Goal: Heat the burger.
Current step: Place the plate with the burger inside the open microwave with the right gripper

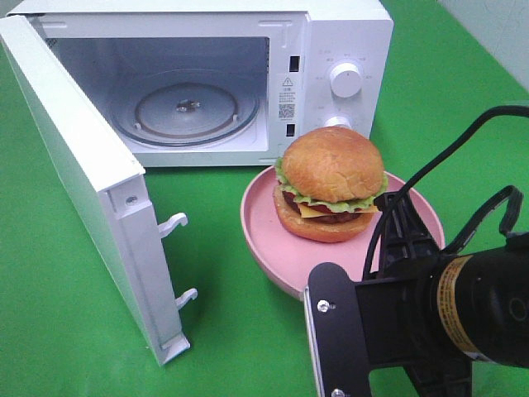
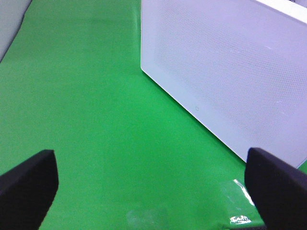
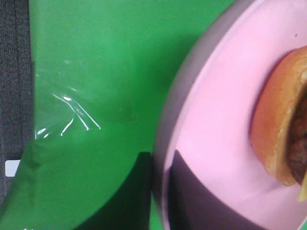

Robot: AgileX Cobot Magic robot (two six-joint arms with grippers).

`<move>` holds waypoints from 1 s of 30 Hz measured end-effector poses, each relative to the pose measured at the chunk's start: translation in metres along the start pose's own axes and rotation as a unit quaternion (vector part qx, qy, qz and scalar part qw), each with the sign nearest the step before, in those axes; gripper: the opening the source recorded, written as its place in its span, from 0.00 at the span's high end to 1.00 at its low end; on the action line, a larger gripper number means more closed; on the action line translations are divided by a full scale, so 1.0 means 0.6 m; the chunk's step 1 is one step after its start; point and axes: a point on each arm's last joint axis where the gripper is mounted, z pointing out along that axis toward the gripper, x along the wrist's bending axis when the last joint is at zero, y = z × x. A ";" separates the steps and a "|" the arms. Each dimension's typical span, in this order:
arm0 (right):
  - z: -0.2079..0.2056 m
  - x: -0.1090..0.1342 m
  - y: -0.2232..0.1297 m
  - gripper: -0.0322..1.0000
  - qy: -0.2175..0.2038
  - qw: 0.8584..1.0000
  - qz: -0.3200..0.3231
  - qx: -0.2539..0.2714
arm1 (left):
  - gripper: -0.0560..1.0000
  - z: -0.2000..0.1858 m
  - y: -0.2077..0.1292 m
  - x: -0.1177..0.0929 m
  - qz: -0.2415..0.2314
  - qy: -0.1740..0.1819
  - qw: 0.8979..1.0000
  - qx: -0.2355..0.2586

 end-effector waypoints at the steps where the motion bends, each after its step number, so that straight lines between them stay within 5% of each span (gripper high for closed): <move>1: 0.000 0.000 0.000 0.92 0.000 1.000 0.000 0.000 | 0.02 0.000 0.000 0.000 0.000 0.000 1.000 0.000; 30: 0.027 -0.051 -0.063 0.92 -0.007 0.994 -0.108 -0.014 | 0.02 0.000 0.000 0.000 0.000 0.000 1.000 0.000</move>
